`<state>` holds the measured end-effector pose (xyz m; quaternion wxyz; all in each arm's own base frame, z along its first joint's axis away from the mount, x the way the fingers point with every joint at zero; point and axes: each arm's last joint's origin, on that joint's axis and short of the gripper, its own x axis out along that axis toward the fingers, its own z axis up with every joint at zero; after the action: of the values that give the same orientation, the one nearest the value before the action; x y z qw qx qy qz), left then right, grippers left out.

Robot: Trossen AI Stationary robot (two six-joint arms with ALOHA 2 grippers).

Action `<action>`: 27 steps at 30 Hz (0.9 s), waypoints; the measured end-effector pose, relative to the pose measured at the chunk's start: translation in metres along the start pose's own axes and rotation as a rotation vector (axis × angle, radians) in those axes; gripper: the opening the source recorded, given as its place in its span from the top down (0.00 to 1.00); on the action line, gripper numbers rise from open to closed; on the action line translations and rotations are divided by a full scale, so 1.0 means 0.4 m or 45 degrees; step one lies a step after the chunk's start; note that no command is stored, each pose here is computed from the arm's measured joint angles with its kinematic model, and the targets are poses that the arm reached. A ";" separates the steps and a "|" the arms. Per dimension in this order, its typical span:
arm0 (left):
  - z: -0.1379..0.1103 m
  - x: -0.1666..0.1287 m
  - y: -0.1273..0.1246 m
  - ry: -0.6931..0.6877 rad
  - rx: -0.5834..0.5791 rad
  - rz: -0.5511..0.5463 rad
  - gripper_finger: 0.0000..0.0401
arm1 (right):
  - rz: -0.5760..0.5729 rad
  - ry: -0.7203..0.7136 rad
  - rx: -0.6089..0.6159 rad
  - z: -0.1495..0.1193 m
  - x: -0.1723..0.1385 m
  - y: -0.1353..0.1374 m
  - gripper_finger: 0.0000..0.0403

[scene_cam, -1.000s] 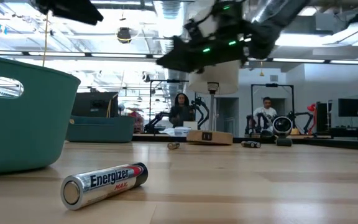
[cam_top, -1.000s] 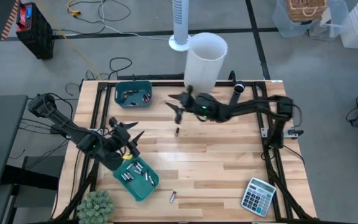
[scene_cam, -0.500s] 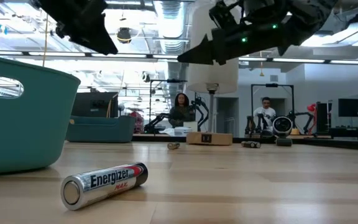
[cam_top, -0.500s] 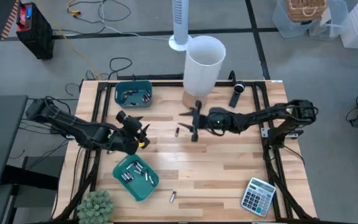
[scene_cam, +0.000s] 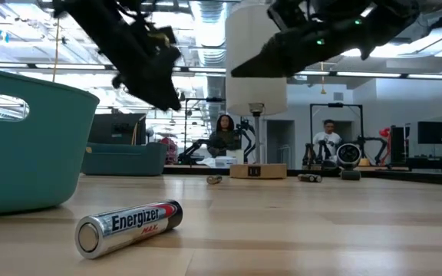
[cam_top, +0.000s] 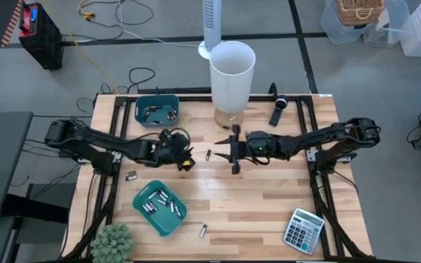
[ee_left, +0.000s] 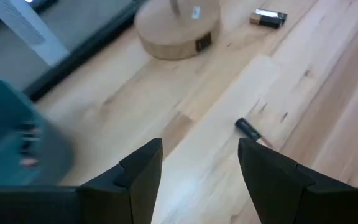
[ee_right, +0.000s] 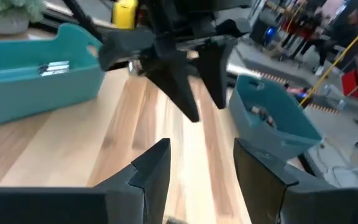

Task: Sort batteries
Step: Put the black battery into the blue bin

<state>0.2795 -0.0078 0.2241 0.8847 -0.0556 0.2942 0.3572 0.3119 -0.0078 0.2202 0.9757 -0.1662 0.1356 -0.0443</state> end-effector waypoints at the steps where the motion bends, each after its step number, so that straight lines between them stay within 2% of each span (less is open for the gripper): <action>1: 0.001 0.021 -0.002 0.006 -0.017 -0.011 0.49 | 0.002 0.005 0.009 -0.006 -0.007 0.002 0.53; 4: 0.005 0.079 -0.001 0.021 -0.063 -0.049 0.49 | -0.011 -0.038 0.029 -0.020 -0.036 0.003 0.53; 9: 0.001 0.165 0.005 0.097 -0.146 -0.206 0.49 | -0.068 -0.111 0.044 -0.028 -0.095 -0.010 0.53; 16: -0.023 0.240 0.015 0.184 -0.211 -0.254 0.49 | -0.119 -0.151 0.099 -0.043 -0.159 -0.031 0.53; 22: -0.016 0.290 -0.022 0.241 -0.178 -0.321 0.49 | -0.142 -0.152 0.126 -0.057 -0.168 -0.038 0.53; 27: -0.025 0.326 -0.043 0.328 -0.138 -0.289 0.49 | -0.140 -0.146 0.128 -0.060 -0.165 -0.037 0.53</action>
<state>0.3607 0.0545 0.1410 0.8701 -0.1815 0.3771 0.2604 0.2415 -0.0205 0.2199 0.9851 -0.1265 0.0679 -0.0951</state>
